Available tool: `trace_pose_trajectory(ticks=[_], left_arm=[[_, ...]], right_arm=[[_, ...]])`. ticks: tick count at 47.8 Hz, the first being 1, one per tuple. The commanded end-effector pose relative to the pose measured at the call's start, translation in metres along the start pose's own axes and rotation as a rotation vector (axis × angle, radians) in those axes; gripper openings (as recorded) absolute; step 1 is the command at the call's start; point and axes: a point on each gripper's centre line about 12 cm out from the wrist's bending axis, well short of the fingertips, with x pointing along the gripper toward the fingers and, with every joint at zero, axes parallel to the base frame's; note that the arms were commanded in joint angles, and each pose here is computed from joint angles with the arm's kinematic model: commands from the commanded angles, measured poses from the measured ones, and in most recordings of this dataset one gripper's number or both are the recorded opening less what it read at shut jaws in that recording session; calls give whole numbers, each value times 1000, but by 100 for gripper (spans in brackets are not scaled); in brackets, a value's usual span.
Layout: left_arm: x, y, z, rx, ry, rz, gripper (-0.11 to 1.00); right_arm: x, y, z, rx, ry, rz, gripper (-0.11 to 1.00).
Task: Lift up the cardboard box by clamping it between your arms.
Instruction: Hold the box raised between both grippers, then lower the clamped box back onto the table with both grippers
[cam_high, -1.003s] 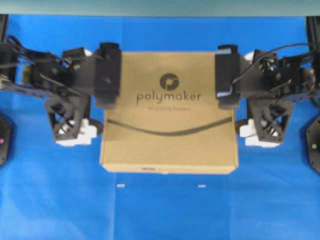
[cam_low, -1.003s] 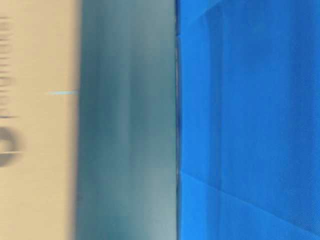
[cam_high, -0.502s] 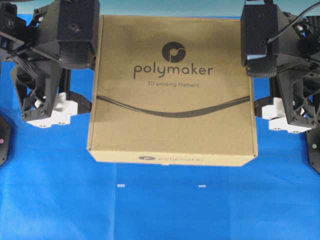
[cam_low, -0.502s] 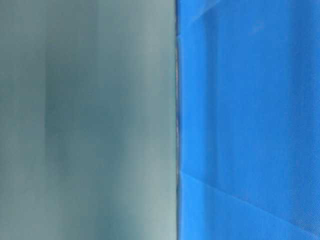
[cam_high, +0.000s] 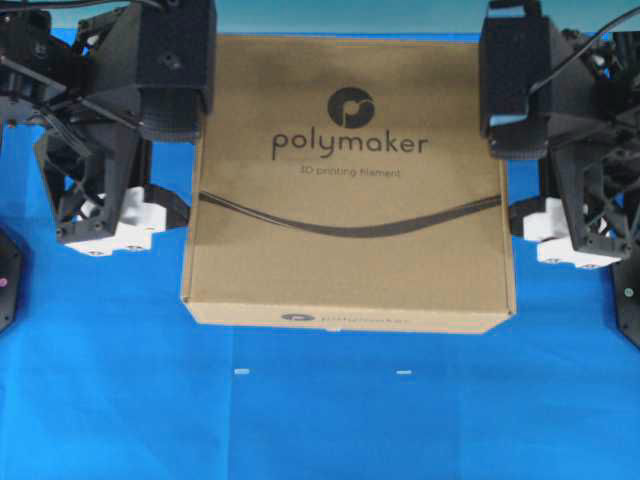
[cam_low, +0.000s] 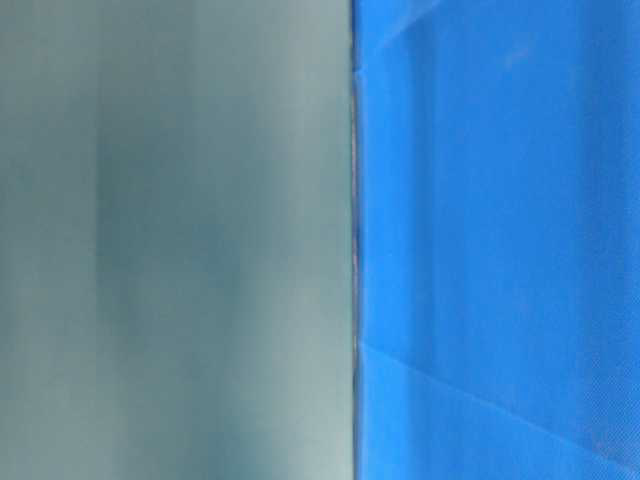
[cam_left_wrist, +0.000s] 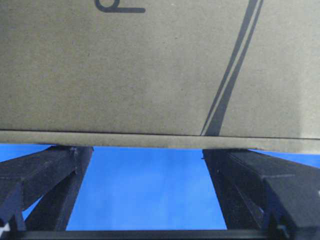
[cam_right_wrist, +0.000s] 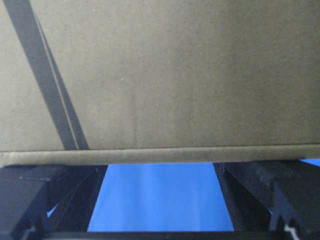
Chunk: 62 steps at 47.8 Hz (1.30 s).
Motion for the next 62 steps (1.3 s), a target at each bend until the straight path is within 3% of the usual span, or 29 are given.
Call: trace_pose_trajectory(ticks=[1,17,23,33,44,54,62], left_arm=[[14,-3,9,-25,-42,-7,88],[80,-14,-34,-9,17,-23,88],[95,-12,-45,-30,13,-20,88],[128,-11,-78,-34,98,-14,88],[156,-10,-96,-39,75,-11,88],[182,-7,-112,-46,129,-6,88],[208,-8,-137,-52,199,-7,88]], right_arm=[[13,-3,8,21,-51,-3,98],[66,0,-6,19,-51,3,98],[93,-4,-20,27,-38,-5,98],[132,-5,-39,31,-31,-7,98],[165,-6,-50,19,-25,-11,98],[192,-7,-59,20,-8,-12,98],[211,-7,-67,27,-8,-12,98]])
